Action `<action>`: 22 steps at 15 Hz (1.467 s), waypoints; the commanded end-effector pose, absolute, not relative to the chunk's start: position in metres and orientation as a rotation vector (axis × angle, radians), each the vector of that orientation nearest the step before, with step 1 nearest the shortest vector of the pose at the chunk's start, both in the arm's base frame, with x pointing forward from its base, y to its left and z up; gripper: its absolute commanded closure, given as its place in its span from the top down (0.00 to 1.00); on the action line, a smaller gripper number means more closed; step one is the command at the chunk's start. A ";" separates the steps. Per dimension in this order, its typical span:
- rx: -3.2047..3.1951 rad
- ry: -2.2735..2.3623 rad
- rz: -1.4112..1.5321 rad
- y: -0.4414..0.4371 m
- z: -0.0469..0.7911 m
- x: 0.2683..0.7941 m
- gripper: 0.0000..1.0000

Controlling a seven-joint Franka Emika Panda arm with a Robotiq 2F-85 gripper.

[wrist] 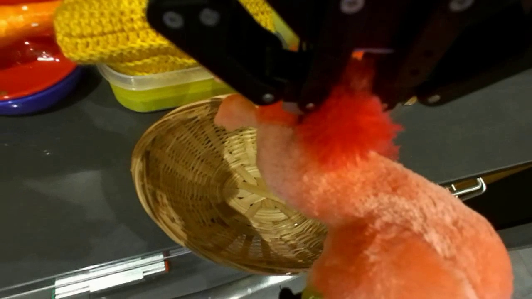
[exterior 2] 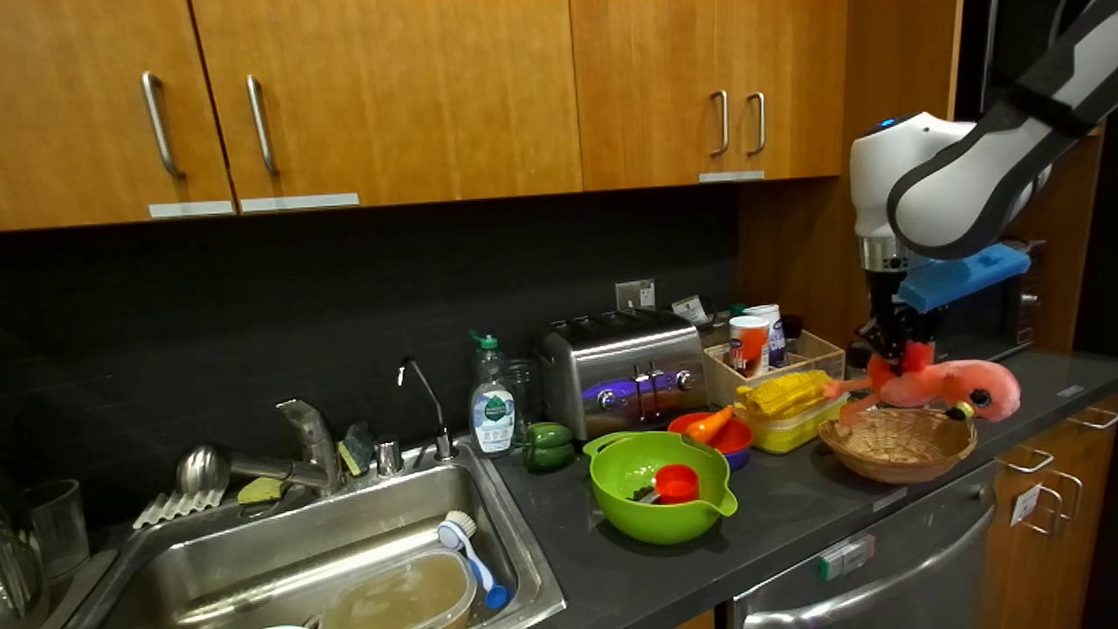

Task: Pick up the flamingo plush toy into the weaved basket

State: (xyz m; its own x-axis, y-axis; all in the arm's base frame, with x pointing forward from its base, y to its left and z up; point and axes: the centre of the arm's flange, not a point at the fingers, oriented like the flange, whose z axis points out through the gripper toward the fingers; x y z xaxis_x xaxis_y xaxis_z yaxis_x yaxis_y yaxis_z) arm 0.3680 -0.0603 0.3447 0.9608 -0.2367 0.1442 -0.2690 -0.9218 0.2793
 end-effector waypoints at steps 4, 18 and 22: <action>2.814 -0.253 0.134 -0.039 0.318 0.353 0.05; 2.806 -0.173 0.168 -0.024 0.318 0.352 0.05; 2.830 -0.181 0.195 -0.024 0.316 0.352 0.05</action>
